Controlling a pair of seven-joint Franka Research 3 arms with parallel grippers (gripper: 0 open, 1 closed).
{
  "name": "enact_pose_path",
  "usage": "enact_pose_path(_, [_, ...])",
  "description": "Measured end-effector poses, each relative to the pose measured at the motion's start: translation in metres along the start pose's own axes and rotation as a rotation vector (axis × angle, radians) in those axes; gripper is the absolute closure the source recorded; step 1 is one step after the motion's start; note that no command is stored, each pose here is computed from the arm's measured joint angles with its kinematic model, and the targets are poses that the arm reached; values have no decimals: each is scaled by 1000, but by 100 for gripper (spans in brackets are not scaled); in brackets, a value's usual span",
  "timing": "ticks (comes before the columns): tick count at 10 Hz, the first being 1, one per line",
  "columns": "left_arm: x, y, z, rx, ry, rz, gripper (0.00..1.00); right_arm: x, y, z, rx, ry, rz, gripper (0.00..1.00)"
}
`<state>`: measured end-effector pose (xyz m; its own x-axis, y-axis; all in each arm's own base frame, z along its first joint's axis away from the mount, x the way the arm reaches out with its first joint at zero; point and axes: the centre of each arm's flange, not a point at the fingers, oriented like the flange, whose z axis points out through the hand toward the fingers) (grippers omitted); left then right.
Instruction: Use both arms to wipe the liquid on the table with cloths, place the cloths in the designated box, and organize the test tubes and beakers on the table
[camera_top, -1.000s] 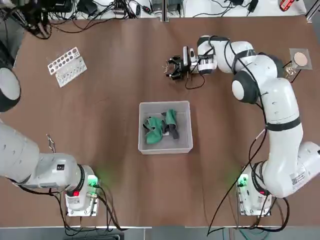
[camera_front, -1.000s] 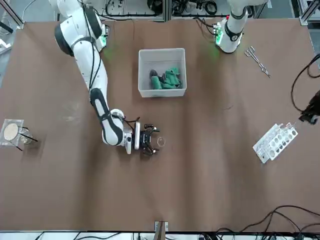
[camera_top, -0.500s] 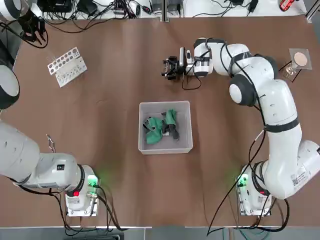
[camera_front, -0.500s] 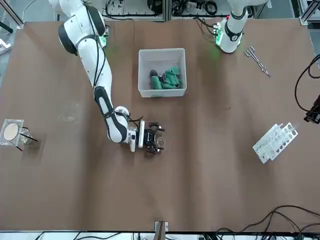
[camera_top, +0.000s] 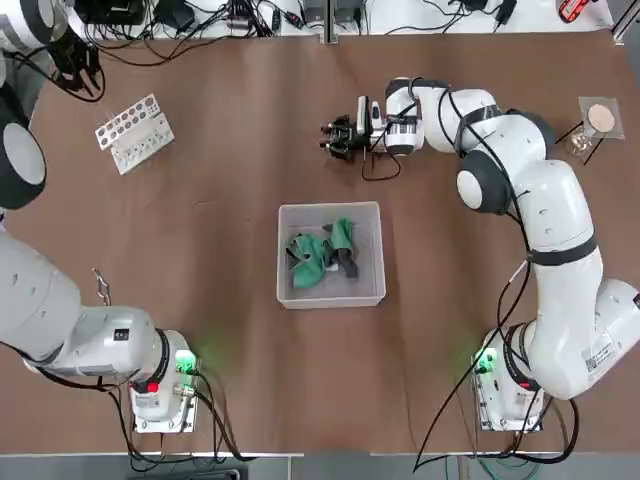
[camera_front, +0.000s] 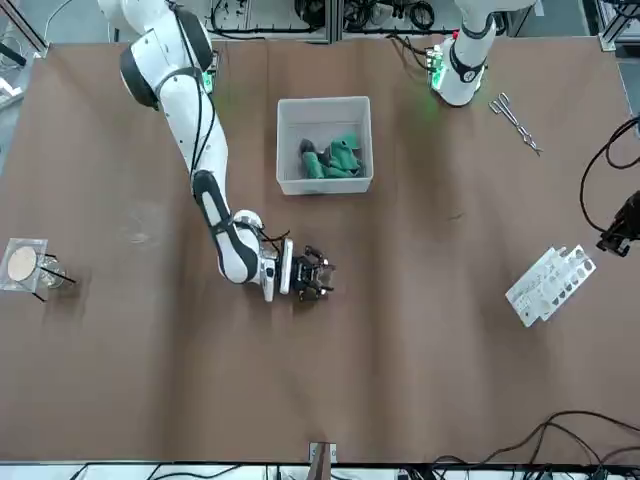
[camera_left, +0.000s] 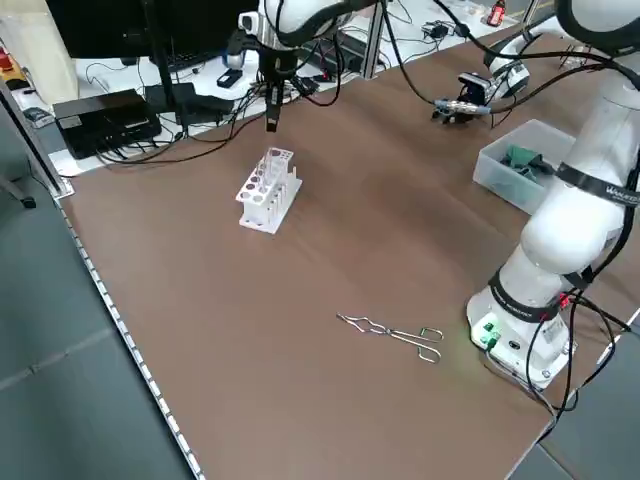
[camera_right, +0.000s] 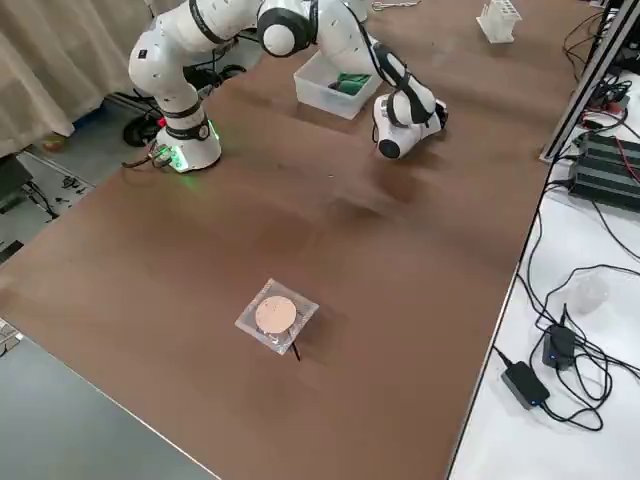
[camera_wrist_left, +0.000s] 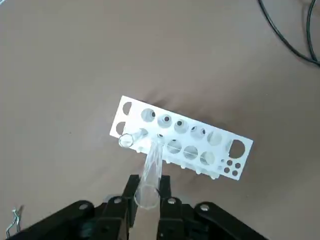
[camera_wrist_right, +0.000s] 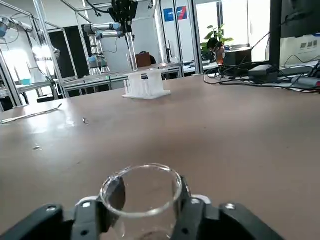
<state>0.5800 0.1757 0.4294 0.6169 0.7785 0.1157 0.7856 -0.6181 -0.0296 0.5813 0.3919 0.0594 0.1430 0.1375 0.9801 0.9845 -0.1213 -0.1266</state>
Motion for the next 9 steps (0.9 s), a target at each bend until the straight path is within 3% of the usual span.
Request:
enact_pose_path(2, [1,2,4,-3,8,1,79,0,1,-1,-4,-2,0,61])
enact_pose_path(9, [0,9,21,12,1,11,78,18,34,-28,-65,-27,-49,61])
